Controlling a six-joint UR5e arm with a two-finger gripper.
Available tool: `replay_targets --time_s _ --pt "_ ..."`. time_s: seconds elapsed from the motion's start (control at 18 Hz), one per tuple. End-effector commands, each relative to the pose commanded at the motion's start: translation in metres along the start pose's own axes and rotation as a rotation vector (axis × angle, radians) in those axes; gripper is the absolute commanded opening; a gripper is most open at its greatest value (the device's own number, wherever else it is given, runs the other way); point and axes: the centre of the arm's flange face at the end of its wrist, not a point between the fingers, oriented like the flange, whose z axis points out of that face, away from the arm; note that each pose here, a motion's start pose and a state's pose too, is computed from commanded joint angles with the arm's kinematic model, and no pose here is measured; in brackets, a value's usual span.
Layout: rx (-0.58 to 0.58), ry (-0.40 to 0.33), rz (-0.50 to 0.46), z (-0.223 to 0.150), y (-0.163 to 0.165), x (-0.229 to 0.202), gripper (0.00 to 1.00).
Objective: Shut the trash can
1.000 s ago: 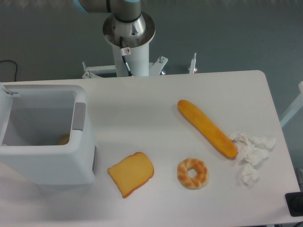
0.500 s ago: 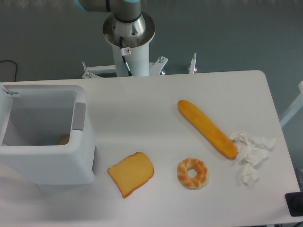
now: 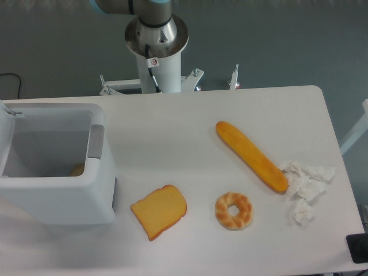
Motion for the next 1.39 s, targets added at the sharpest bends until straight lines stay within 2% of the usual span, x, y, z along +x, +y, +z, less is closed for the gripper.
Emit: replay_targets --time_s 0.17,0.67,1.0,1.39 --pt "0.002 -0.008 0.01 -0.001 -0.002 0.0 1.0" --pt "-0.017 -0.094 0.007 -0.002 0.001 -0.009 1.0" --pt "-0.022 -0.111 0.003 -0.003 0.003 -0.012 1.0" --pt "0.008 -0.156 -0.026 -0.028 0.001 -0.037 1.0"
